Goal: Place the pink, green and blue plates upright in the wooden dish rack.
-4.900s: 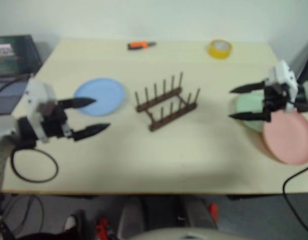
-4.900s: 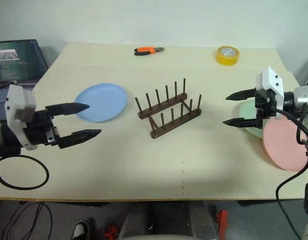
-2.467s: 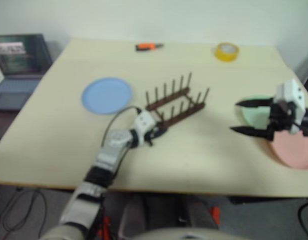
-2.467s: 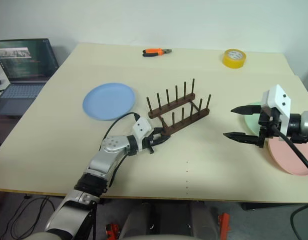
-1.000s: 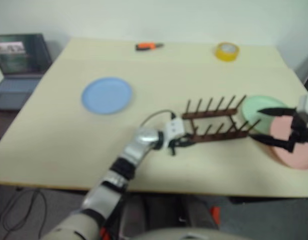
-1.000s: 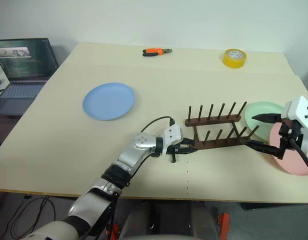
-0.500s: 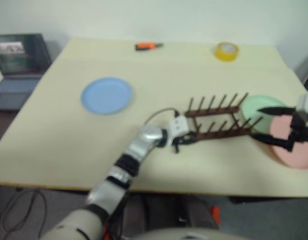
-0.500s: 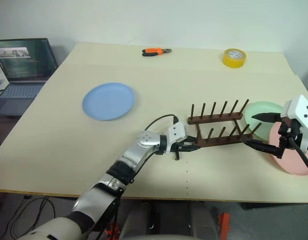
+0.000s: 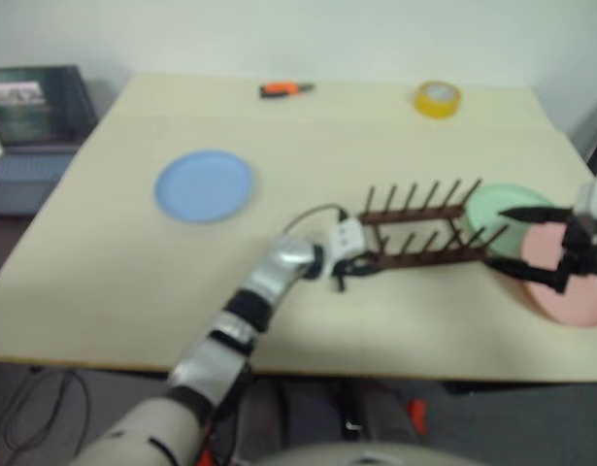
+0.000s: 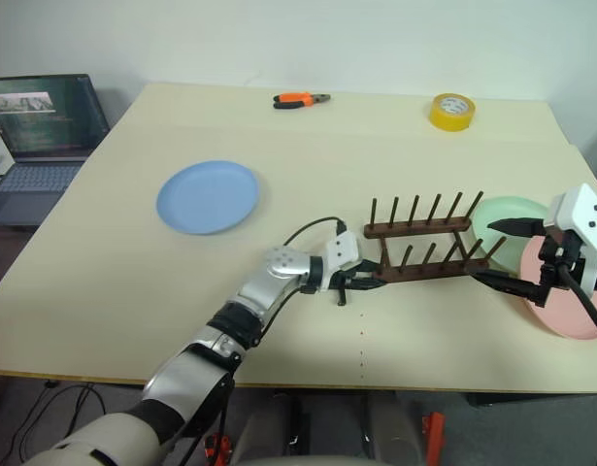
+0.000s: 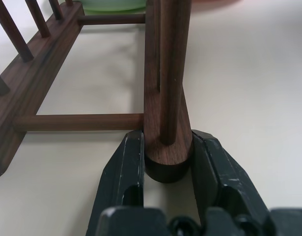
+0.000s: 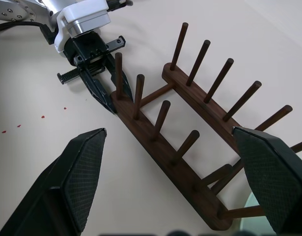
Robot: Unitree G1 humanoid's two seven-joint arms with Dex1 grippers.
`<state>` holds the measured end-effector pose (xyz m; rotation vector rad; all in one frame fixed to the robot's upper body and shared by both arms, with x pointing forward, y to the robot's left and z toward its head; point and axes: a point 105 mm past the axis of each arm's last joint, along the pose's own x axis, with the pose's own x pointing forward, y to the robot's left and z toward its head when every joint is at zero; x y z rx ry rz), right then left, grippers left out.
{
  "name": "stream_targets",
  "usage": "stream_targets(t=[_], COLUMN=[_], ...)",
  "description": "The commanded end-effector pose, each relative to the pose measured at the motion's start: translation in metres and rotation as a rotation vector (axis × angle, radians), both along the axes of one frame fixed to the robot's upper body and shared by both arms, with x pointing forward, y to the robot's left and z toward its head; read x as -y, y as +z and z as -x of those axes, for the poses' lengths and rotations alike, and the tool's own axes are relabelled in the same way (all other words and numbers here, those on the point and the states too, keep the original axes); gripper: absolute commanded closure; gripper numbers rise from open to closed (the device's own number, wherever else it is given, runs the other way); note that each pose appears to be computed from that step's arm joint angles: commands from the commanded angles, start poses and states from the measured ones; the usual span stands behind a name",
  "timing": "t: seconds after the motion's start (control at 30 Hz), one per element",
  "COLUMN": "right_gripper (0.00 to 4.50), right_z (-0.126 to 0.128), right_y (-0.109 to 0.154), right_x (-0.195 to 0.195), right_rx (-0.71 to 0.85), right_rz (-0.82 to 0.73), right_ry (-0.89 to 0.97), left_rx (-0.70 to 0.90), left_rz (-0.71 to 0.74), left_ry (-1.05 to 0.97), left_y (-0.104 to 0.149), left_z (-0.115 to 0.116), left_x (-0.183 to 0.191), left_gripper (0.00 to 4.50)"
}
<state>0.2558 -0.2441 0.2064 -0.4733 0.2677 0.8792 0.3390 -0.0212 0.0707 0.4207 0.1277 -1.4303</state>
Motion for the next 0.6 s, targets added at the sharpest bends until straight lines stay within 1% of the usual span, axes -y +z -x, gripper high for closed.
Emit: stream_targets(t=[0.03,0.1,0.13,0.17,0.2,0.23,0.3,0.37,0.5,0.6], right_gripper=[0.00,0.00,0.00,0.00,0.00,0.00,0.00,0.00,0.00,0.00], right_z=[0.002,0.001,0.001,0.001,0.001,0.000,0.000,-0.001,-0.001,0.000], right_y=[0.007,0.006,0.006,0.006,0.006,0.005,0.005,0.005,0.004,-0.008], right_x=[-0.004,-0.004,-0.003,-0.003,-0.003,-0.003,-0.003,-0.003,-0.003,0.010], right_rx=[0.030,0.029,0.029,0.028,0.027,0.026,0.025,0.024,0.018,-0.031], right_rz=[-0.006,-0.006,-0.005,-0.005,-0.004,-0.004,-0.004,-0.004,0.001,0.056], right_ry=[0.015,0.013,0.013,0.013,0.013,0.013,0.014,0.017,0.018,-0.026], left_rx=[0.008,-0.003,-0.005,-0.008,-0.006,-0.002,0.007,0.016,0.040,0.068], left_rz=[0.003,-0.008,-0.010,-0.012,-0.013,-0.015,-0.016,-0.015,-0.015,0.005], left_ry=[-0.018,-0.017,-0.015,-0.017,-0.015,-0.008,0.001,0.008,0.025,0.035], left_y=[0.005,0.003,0.003,0.002,0.002,0.002,0.003,0.004,0.011,0.029], left_z=[0.002,0.003,0.003,0.004,0.005,0.004,0.003,0.003,0.002,0.004], left_x=[0.002,0.000,-0.001,-0.002,-0.004,-0.005,-0.008,-0.012,-0.024,-0.039], left_gripper=[3.50,2.75,2.47,2.08,1.82,1.43,0.83,0.09,0.04,0.04])
